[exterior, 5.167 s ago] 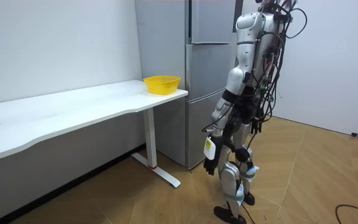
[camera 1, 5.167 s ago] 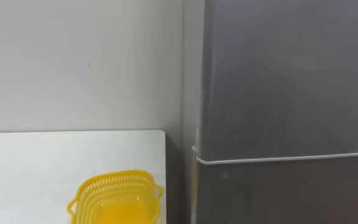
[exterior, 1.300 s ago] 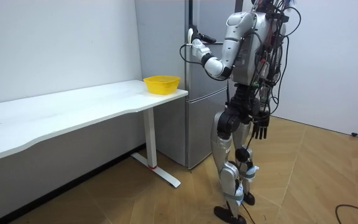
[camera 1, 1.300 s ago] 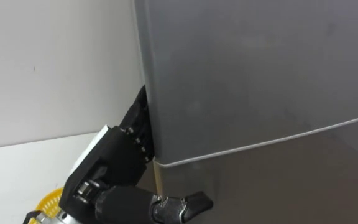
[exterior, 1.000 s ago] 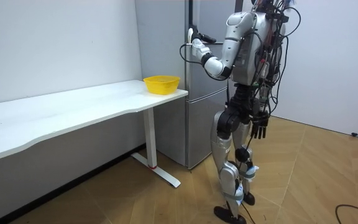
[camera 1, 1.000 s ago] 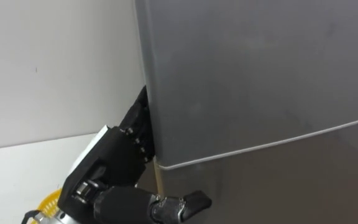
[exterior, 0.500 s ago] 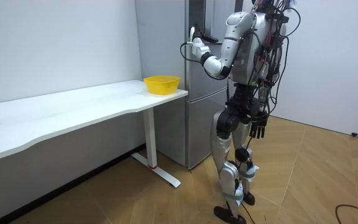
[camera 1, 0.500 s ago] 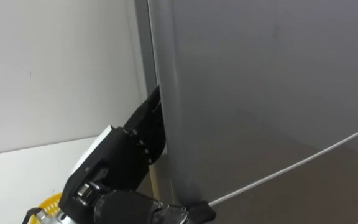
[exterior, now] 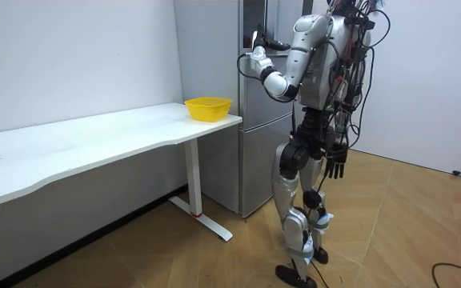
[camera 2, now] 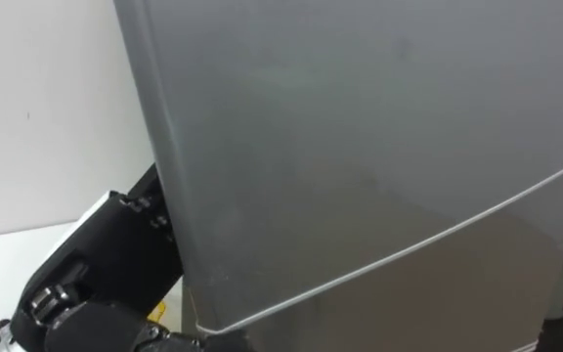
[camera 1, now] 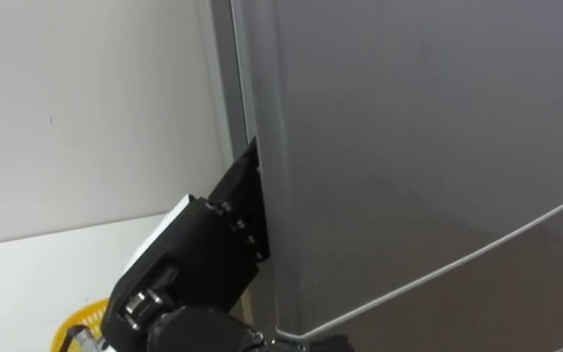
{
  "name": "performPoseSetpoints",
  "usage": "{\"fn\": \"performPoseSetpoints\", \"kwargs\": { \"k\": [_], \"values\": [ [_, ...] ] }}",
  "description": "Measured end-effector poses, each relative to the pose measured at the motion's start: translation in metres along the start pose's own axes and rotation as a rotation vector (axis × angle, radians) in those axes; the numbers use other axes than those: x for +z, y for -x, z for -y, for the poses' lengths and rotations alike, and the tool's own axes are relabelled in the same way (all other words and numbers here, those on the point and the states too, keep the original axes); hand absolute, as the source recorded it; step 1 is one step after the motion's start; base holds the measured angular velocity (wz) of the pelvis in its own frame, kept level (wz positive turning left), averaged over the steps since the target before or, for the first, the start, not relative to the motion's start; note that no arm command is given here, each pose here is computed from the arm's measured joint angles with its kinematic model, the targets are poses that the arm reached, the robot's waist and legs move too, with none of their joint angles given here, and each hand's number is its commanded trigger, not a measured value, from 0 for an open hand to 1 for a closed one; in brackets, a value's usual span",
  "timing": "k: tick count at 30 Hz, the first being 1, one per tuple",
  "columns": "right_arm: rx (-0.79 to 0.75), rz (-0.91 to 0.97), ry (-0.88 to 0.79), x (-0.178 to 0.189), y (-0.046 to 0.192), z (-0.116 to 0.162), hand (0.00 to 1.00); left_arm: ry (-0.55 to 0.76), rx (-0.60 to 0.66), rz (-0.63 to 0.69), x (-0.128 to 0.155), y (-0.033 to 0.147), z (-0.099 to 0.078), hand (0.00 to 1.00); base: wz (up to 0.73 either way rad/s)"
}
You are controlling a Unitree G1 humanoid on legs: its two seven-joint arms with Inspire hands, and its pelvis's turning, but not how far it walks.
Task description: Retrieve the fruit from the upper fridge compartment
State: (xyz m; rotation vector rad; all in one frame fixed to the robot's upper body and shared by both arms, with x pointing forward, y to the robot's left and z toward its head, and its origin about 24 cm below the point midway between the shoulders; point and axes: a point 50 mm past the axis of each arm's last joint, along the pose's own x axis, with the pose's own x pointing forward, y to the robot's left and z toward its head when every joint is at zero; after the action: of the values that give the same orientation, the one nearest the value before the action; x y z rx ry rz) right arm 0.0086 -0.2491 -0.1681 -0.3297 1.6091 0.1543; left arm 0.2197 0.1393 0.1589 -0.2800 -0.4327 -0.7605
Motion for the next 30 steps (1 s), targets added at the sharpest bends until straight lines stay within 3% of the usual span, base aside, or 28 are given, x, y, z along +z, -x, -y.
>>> {"fn": "performPoseSetpoints", "kwargs": {
  "k": [30],
  "values": [
    [-0.048, 0.030, 0.013, 0.005, 0.001, 0.005, 0.00, 0.013, -0.153, -0.004, -0.001, -0.012, 0.014, 0.00, -0.02]
  ]
}}
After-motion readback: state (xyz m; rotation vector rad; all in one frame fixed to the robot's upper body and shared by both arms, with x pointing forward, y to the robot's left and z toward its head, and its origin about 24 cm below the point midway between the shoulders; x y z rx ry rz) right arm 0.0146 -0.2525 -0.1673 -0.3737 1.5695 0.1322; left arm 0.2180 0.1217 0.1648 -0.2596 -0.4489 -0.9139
